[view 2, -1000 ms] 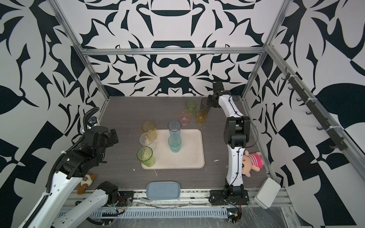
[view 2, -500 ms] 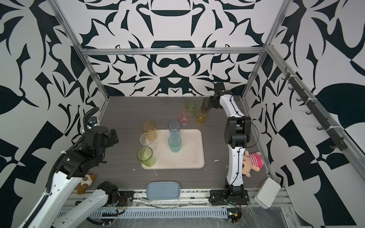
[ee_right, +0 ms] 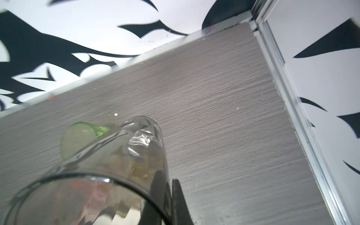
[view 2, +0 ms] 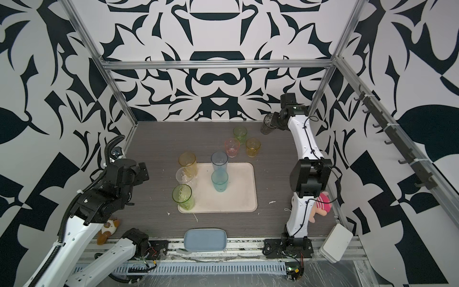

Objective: Place the glasses into the tray
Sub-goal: Pick up the glass from the top-right of the table, then place the glass on the tray.

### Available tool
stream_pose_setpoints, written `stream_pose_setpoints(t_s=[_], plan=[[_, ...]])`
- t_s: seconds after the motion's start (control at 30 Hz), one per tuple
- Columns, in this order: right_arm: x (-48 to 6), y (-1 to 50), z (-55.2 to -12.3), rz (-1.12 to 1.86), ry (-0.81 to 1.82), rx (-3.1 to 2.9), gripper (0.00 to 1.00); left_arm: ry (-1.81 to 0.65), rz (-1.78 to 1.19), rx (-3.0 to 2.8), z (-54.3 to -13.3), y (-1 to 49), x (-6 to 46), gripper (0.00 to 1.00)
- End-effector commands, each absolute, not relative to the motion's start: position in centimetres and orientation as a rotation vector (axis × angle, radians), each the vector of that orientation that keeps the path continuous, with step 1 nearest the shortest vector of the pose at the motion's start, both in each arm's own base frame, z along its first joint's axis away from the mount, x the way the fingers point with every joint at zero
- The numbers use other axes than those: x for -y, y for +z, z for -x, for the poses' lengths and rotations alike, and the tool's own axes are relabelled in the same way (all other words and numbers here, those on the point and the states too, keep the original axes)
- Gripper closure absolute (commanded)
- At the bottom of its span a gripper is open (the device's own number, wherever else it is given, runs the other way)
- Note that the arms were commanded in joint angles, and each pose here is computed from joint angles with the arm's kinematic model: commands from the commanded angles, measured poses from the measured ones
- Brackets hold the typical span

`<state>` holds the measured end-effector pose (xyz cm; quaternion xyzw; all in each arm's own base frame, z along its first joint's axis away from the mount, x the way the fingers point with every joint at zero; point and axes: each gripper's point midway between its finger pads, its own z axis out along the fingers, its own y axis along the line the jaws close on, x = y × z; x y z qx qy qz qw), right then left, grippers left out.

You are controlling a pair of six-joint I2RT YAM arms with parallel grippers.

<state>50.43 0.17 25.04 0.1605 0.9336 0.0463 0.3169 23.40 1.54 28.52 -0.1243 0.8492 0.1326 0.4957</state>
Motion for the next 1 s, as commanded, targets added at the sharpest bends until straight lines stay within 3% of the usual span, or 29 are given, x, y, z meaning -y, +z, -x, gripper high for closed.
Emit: stream_pose_setpoints(t_s=[0.0, 0.4, 0.97], plan=[[-0.9, 26.0, -48.2, -0.436, 0.166, -2.48, 1.0, 0.327, 0.318, -2.055, -23.2, 28.3, -1.8, 0.0], [-4.2, 28.1, -40.0, -0.333, 0.105, -2.484, 1.0, 0.329, 0.317, -2.058, -23.2, 28.2, -1.8, 0.01], [-10.1, 27.4, -30.2, -0.039, -0.003, -2.565, 1.0, 0.321, 0.331, -2.048, -23.0, 28.3, -1.9, 0.01]])
